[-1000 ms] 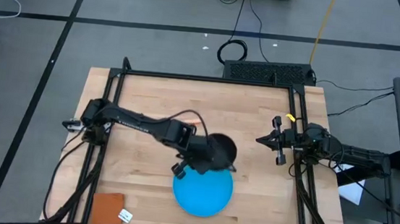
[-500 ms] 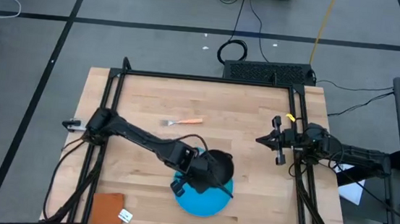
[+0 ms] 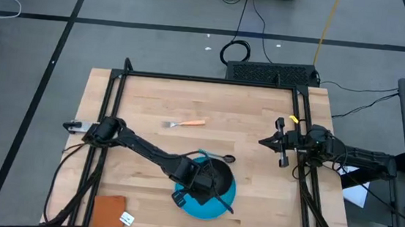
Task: Set table place
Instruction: Put the bowl on top of the plate
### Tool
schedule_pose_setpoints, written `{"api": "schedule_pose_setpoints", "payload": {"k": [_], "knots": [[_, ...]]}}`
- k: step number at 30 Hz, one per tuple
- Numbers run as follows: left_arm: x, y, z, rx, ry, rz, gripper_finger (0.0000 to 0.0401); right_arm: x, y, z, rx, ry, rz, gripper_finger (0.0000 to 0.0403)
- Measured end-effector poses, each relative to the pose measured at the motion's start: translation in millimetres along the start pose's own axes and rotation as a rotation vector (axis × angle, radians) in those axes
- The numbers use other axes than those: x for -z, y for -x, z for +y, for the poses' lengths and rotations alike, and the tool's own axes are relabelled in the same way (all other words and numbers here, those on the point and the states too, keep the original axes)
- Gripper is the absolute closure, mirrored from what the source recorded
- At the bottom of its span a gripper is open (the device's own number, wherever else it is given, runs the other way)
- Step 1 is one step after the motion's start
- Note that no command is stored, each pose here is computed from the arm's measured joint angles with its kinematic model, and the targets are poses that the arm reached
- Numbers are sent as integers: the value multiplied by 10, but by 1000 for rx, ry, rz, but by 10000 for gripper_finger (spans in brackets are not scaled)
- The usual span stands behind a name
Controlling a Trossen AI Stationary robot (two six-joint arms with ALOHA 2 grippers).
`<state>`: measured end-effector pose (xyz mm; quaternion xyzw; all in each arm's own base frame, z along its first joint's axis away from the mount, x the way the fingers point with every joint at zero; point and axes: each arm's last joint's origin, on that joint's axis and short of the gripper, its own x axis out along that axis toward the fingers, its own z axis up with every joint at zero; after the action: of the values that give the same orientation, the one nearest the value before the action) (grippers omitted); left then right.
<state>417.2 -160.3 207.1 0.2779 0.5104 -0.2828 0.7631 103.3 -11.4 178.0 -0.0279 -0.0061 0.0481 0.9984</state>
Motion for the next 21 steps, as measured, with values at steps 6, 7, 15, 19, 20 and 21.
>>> {"api": "schedule_pose_setpoints", "payload": {"k": [6,7,15,19,20,21], "knots": [[-75,-5,-174,17,27,0,398,0,0,0,0,0,0,403],[-86,-5,-197,18,31,-1,398,0,0,0,0,0,0,403],[-134,-5,-305,1,52,4,398,0,0,0,0,0,0,403],[-135,-5,-301,-5,65,4,398,0,0,0,0,0,0,403],[-135,-5,-301,-6,69,4,398,-1,0,0,0,0,0,403],[-130,-13,-302,-6,71,4,398,-1,0,0,0,0,0,403]]}}
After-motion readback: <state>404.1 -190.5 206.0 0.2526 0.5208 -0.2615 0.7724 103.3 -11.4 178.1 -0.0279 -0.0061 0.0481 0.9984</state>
